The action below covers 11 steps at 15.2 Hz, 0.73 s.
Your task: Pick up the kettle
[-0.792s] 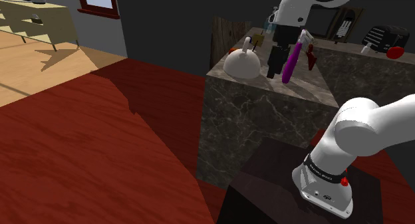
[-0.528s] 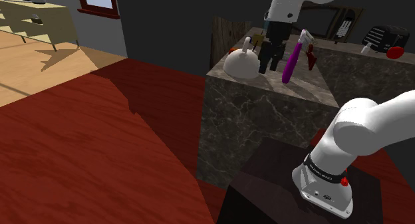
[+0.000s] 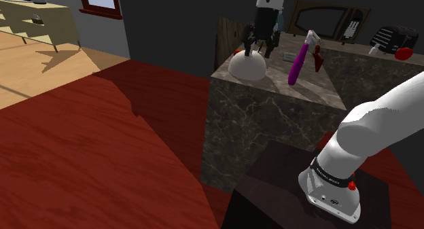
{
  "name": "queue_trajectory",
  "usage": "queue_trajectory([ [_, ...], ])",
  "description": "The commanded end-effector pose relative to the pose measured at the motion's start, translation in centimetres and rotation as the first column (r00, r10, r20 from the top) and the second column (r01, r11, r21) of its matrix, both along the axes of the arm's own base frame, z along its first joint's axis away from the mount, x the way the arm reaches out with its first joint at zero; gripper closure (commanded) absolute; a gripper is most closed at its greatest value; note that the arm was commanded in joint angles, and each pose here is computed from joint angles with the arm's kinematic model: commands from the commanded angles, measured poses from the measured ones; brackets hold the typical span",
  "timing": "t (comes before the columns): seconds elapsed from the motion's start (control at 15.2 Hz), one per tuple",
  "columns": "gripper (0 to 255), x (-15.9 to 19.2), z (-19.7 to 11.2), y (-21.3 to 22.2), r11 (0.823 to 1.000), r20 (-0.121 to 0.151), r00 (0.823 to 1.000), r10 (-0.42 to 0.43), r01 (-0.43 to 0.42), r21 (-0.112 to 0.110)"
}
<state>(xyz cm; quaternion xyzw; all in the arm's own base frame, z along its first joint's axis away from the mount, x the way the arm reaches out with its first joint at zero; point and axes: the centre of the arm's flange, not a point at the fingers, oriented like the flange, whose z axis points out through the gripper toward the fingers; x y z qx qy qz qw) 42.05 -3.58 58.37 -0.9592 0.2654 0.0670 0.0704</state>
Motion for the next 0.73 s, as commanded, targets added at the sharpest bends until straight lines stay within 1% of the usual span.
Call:
queue_trajectory([
  [0.0,0,2.2,0.4,-1.5,0.992,-0.021,0.992,-0.125,0.125,-0.002],
  [0.13,0,4.1,0.8,-3.5,0.971,-0.039,0.970,-0.241,0.241,-0.006],
  [0.2,0,4.9,1.0,-4.5,0.955,-0.049,0.953,-0.298,0.297,-0.009],
  [0.33,0,6.4,1.4,-6.7,0.913,-0.066,0.911,-0.408,0.408,-0.017],
  [0.46,0,7.7,1.8,-9.1,0.859,-0.083,0.855,-0.512,0.512,-0.026],
  [0.53,0,8.2,2.0,-10.3,0.827,-0.091,0.822,-0.562,0.562,-0.032],
  [0.66,0,9.0,2.3,-12.9,0.755,-0.106,0.748,-0.655,0.655,-0.044],
])
